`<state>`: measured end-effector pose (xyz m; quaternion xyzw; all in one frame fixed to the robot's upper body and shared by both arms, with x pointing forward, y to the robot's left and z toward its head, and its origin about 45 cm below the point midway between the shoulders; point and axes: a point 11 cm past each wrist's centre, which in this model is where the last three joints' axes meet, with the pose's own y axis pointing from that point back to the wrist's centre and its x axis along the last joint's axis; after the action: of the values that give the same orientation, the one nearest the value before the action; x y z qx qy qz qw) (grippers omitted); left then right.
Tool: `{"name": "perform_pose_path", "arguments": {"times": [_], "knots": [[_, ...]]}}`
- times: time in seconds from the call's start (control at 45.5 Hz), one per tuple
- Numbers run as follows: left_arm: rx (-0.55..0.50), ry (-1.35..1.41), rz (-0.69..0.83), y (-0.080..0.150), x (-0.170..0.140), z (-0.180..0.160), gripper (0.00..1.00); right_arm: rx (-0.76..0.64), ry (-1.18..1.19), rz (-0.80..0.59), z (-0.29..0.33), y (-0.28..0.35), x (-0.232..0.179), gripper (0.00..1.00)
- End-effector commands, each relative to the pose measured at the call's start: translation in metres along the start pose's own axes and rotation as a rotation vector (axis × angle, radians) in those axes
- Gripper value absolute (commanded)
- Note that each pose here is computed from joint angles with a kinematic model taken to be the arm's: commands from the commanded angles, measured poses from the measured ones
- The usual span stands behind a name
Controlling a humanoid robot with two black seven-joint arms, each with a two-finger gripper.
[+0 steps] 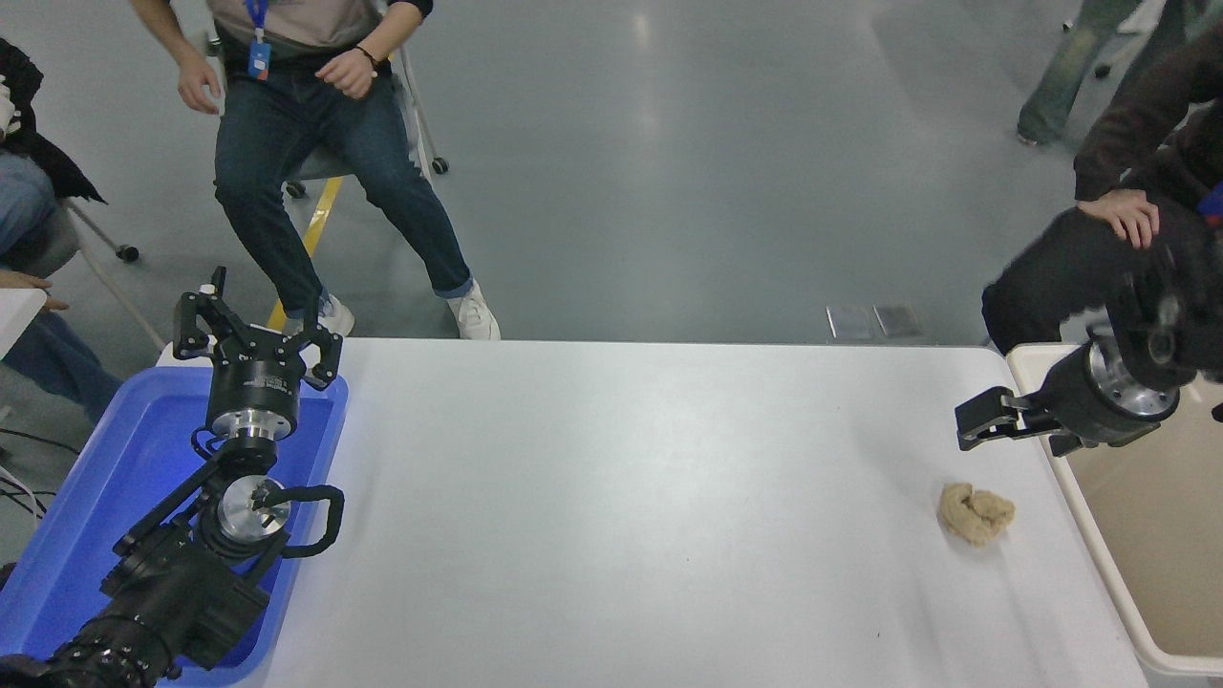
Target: Pick up paper ball place in dustbin
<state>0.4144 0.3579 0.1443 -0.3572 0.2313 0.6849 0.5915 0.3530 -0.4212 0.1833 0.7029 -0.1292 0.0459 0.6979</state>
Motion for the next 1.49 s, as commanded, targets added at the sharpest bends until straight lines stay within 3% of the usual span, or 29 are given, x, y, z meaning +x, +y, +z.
{"name": "perform_pose_path", "arguments": {"times": [0.0,0.198,0.681,1.231,1.341,1.473], "knots": [[0.001,0.001,0.0,0.0,0.0,-0.001,0.99,-0.027,-0.129,0.083,0.049,-0.048,-0.029,1.0],[0.0,0.0,0.0,0.0,0.0,0.0,0.99,-0.058,-0.136,0.122,0.052,-0.071,-0.031,1.0],[0.0,0.0,0.0,0.0,0.0,0.0,0.99,0.017,-0.157,0.17,0.015,-0.092,-0.026,1.0],[0.002,0.0,0.0,0.0,0.0,0.0,0.99,0.02,-0.144,0.129,0.007,-0.112,-0.052,0.99],[0.0,0.0,-0.002,-0.001,-0.001,0.0,0.99,0.03,-0.142,0.121,0.002,-0.117,-0.057,0.84],[0.0,0.0,-0.002,-0.001,-0.001,0.0,0.99,0.036,-0.15,0.141,0.0,-0.12,-0.058,0.51]]}}
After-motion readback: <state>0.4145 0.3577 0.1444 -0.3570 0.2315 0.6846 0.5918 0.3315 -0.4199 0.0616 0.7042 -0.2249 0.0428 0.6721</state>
